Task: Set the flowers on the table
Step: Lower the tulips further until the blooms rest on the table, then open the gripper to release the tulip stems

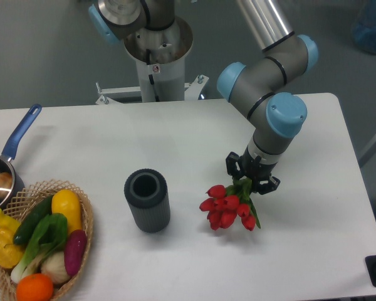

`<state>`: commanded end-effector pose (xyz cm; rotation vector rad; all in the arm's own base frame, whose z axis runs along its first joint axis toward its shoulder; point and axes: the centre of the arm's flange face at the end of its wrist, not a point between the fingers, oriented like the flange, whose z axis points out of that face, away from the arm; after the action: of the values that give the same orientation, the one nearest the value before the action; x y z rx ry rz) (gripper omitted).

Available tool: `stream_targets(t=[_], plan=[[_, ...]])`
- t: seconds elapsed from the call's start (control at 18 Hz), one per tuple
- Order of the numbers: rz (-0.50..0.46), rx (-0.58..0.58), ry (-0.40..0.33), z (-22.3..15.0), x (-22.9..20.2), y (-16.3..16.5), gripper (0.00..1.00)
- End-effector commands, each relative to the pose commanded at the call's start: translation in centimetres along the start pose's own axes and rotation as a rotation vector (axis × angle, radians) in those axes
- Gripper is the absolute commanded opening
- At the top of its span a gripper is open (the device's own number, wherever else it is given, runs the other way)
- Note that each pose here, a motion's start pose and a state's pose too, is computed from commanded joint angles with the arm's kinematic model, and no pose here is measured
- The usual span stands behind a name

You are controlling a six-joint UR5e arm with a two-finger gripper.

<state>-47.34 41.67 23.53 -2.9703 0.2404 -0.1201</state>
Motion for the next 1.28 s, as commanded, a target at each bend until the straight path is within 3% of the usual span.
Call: stream_targets(t=[0.44,0.56,0.72,1.28], plan=[[0.003,0.002,-0.001,0.0,-0.1,0.0,0.55],[0.005,0.002,-0.002,-0.1,-0.1,-0.1,0.65],[0.008,0.004,-0.008,-0.2,-0.3,-0.2,0.99],[0.026,0.047,-0.136,-5.1,-1.7,-1.2,1.0]])
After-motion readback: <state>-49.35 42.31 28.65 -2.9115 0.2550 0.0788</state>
